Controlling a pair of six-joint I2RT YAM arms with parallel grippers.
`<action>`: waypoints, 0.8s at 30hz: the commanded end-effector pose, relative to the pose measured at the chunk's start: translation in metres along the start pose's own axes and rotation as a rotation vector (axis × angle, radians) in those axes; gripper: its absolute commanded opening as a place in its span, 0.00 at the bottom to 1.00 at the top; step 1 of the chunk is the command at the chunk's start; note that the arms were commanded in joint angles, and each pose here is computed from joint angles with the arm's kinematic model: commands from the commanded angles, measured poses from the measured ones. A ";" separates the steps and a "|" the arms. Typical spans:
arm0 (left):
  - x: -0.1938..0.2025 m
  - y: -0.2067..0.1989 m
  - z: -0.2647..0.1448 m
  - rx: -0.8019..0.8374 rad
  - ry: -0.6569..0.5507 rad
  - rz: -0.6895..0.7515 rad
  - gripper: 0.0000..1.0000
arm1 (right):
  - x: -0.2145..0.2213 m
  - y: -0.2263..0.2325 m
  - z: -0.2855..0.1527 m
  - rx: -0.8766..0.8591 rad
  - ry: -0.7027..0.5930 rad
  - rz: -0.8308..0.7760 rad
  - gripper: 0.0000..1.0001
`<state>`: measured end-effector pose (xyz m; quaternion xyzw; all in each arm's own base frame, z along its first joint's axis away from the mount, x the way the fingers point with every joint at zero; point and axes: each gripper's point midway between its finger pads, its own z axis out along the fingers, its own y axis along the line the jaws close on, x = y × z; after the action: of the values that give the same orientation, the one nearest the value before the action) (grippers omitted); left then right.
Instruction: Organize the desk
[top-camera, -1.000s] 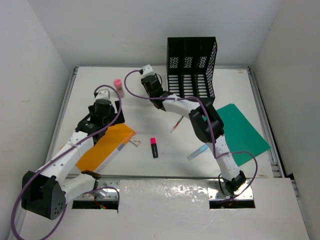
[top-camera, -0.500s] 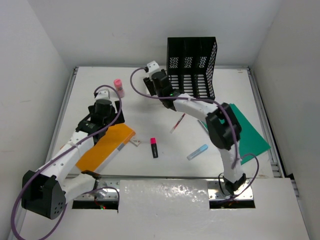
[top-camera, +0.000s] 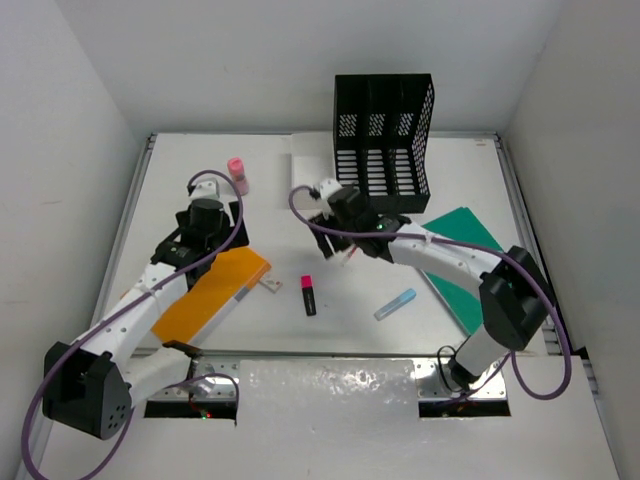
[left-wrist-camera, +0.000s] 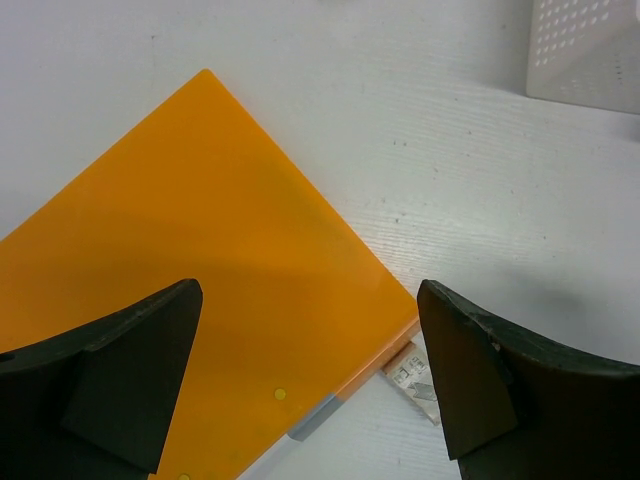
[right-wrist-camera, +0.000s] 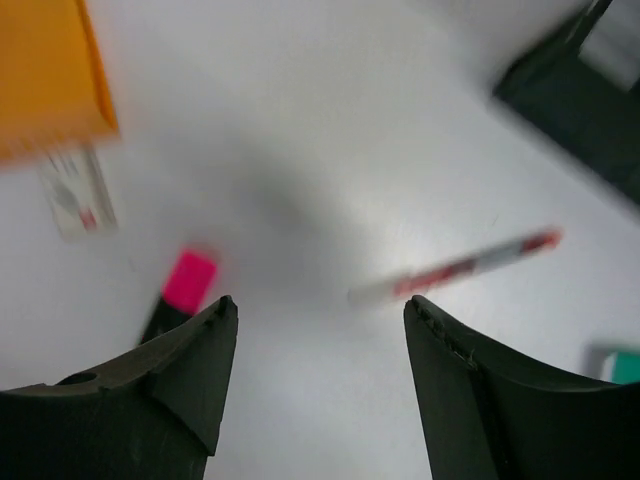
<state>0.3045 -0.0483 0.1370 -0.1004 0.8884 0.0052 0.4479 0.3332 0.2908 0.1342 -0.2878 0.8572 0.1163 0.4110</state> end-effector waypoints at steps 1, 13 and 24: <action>-0.010 -0.005 -0.007 0.028 -0.042 -0.018 0.86 | 0.053 0.017 -0.009 -0.075 0.123 0.120 0.66; -0.006 -0.008 -0.003 0.038 -0.024 -0.012 0.86 | 0.077 0.057 0.031 -0.116 0.215 0.101 0.66; -0.005 -0.008 -0.002 0.035 -0.023 -0.008 0.86 | 0.080 0.072 0.053 -0.123 0.255 0.142 0.65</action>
<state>0.3042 -0.0504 0.1391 -0.0984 0.8875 -0.0014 0.4501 0.2813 0.3177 0.0209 -0.2756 0.9177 0.1288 0.2556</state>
